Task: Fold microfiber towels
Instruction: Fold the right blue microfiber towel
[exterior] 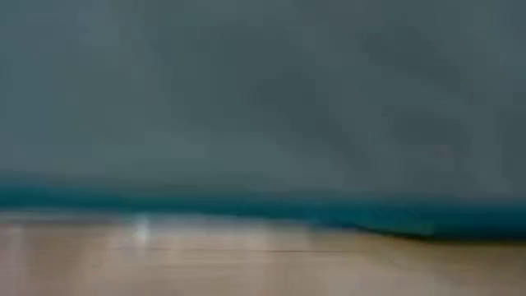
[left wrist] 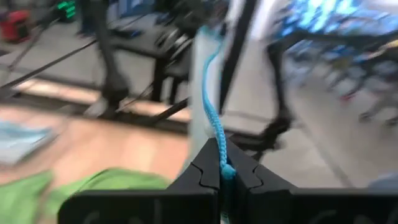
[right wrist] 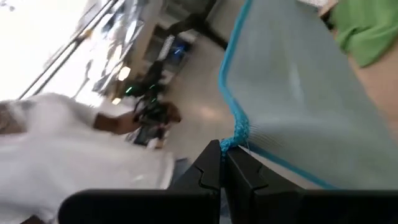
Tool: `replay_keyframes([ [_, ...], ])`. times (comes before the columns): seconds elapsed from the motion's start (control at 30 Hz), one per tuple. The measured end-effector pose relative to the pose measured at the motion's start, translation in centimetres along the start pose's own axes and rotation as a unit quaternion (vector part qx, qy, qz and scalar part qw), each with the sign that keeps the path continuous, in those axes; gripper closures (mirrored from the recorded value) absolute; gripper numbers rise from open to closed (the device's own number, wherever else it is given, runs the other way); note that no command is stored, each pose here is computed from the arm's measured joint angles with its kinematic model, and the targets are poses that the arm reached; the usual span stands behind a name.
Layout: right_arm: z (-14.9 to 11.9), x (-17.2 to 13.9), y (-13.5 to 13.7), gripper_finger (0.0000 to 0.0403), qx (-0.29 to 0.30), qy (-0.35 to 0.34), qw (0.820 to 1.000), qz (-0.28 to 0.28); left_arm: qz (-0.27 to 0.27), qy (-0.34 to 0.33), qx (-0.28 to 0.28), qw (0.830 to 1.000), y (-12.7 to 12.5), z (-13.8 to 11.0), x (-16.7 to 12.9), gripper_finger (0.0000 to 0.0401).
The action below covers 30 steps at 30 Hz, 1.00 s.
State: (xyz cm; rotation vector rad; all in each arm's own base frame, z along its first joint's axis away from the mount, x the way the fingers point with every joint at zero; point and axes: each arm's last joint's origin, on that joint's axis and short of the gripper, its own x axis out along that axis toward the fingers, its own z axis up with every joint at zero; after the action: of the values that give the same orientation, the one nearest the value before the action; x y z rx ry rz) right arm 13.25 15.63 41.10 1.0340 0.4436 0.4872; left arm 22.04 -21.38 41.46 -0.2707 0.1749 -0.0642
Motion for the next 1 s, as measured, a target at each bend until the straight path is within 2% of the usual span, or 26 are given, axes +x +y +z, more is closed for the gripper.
replay_keyframes([
  [0.13, 0.4, 0.0, -1.0, 0.0403, 0.011, -0.024, 0.998, -0.051, 0.047, 0.029, 0.011, 0.998, 1.6, -0.4, 0.9, 0.04],
  [0.37, 1.1, -0.2, -2.8, 0.0403, -0.004, -0.05, 0.989, -0.14, 0.112, 0.061, 0.036, 0.991, 4.3, -0.5, 2.3, 0.04],
  [0.6, 2.6, -0.8, -5.0, 0.0403, -0.026, -0.107, 0.963, -0.245, 0.172, 0.109, 0.043, 0.978, 7.2, -0.8, 3.1, 0.0398],
  [0.83, 4.2, -1.1, -6.4, 0.0403, -0.048, -0.125, 0.944, -0.302, 0.202, 0.119, 0.049, 0.971, 9.1, -0.3, 3.9, 0.0397],
  [1.0, 5.2, -1.4, -7.4, 0.0403, -0.056, -0.135, 0.928, -0.341, 0.241, 0.143, 0.059, 0.958, 11.1, -0.3, 4.2, 0.0397],
])
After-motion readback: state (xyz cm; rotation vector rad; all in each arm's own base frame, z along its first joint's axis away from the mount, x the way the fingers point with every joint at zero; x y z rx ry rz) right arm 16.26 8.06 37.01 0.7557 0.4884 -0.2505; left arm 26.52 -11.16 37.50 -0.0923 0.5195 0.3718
